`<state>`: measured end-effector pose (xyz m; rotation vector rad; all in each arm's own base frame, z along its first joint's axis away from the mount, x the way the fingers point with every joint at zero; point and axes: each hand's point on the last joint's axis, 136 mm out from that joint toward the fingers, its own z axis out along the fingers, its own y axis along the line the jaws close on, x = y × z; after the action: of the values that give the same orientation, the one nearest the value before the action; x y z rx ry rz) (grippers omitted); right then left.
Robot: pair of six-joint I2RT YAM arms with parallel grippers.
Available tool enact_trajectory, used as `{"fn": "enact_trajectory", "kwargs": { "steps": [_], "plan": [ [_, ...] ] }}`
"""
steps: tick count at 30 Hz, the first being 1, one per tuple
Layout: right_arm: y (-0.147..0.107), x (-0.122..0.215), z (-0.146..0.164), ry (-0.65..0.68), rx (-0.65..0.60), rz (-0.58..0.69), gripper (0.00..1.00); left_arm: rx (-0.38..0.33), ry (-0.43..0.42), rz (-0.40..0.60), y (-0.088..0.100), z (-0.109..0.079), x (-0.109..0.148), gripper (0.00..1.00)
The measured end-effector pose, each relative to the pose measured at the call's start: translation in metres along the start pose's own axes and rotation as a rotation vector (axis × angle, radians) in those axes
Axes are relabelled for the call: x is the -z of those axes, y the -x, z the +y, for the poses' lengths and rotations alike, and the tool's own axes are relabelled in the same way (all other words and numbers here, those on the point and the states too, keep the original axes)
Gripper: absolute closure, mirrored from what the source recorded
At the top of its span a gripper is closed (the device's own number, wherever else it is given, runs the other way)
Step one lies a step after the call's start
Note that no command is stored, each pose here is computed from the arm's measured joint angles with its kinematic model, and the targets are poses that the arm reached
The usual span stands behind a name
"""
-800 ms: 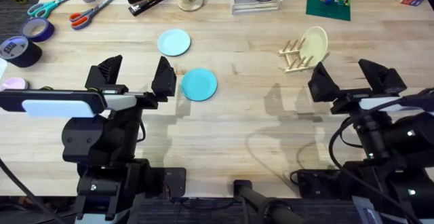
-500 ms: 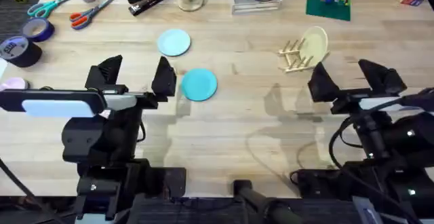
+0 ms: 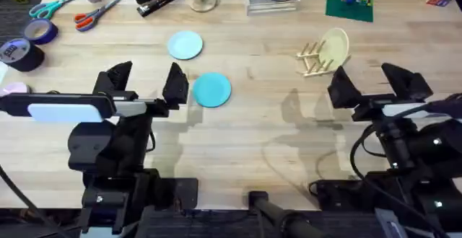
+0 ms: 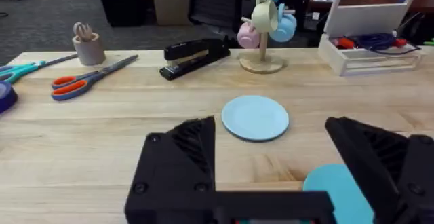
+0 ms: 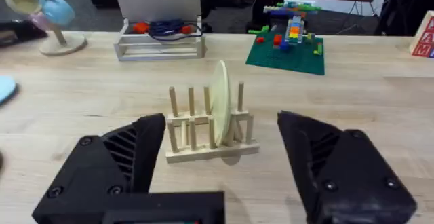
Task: Pick up the plates from the table one by one and place each into a slot on the dish rack.
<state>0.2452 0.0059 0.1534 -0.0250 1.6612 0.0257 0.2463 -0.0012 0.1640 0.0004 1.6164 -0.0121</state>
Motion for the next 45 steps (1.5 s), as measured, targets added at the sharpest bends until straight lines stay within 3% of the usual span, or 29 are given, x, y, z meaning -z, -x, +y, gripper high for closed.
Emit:
{"fn": "enact_trajectory", "kwargs": {
  "steps": [10,16,20,28,29,30,35,45],
  "plan": [
    [0.001,0.003,0.000,0.000,-0.001,0.025,0.007,0.001,0.000,0.072,-0.002,0.000,0.006,0.009],
    [0.016,0.018,0.000,0.000,0.003,0.091,0.007,0.001,0.000,0.055,0.039,-0.001,0.022,0.008],
    [0.032,0.032,0.001,0.002,0.030,0.118,0.008,0.001,0.000,0.097,0.062,-0.001,0.030,0.008],
    [0.072,0.045,0.001,0.009,0.081,0.193,0.009,0.004,0.002,0.381,0.087,-0.001,0.034,0.008],
    [0.078,0.044,0.001,0.009,0.085,0.204,0.009,0.004,0.003,0.410,0.093,-0.001,0.033,0.009],
    [0.095,0.044,0.001,0.013,0.095,0.260,0.010,0.005,0.004,0.509,0.110,-0.001,0.030,0.008],
    [0.118,0.040,0.001,0.020,0.095,0.379,0.010,0.007,0.005,0.661,0.136,-0.001,0.022,0.008],
    [0.144,0.027,0.001,0.035,0.088,0.634,0.010,0.010,0.007,0.923,0.150,-0.001,0.011,0.008]
  ]
}}
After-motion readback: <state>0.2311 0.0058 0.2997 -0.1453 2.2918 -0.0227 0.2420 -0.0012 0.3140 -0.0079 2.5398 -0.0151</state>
